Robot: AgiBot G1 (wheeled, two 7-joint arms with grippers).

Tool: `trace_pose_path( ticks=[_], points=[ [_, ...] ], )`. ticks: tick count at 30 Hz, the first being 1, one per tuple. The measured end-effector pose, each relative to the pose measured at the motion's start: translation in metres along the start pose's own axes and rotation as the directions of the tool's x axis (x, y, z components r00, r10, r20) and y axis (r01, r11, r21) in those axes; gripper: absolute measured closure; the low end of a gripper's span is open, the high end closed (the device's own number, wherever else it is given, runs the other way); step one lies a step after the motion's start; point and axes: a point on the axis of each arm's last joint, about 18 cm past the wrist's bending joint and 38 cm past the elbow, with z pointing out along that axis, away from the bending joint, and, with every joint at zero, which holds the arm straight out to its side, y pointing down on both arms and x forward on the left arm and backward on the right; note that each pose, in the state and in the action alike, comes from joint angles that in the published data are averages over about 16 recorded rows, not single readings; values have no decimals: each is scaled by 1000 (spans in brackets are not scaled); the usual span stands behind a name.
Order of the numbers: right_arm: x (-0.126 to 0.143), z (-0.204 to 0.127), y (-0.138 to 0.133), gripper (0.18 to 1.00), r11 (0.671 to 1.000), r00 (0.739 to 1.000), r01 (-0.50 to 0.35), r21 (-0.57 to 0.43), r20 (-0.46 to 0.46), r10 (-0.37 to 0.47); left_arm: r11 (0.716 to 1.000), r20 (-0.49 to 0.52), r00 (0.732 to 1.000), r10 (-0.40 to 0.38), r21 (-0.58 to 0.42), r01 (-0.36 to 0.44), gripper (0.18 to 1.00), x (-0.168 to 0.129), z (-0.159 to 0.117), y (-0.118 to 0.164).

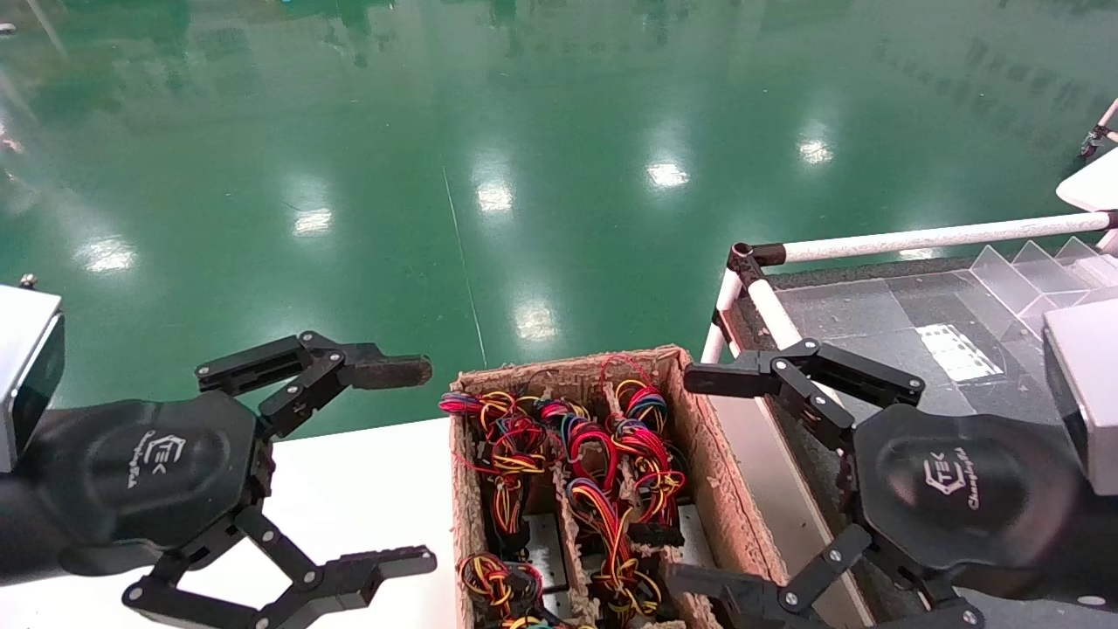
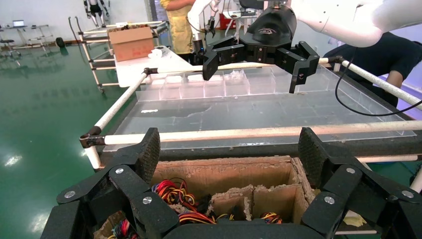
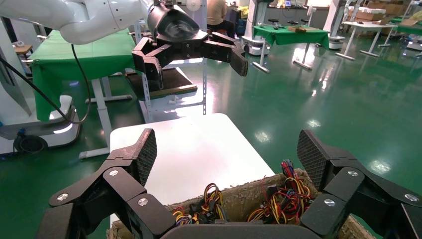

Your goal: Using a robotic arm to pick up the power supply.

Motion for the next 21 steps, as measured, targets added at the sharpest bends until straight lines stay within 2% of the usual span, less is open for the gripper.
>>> trace_pose_path(
  ticks=[21],
  points=[
    [0,0,0,178,1000,1000,0,0,0,0,1000,0,1000,0,0,0,184,0,0,0]
  ],
)
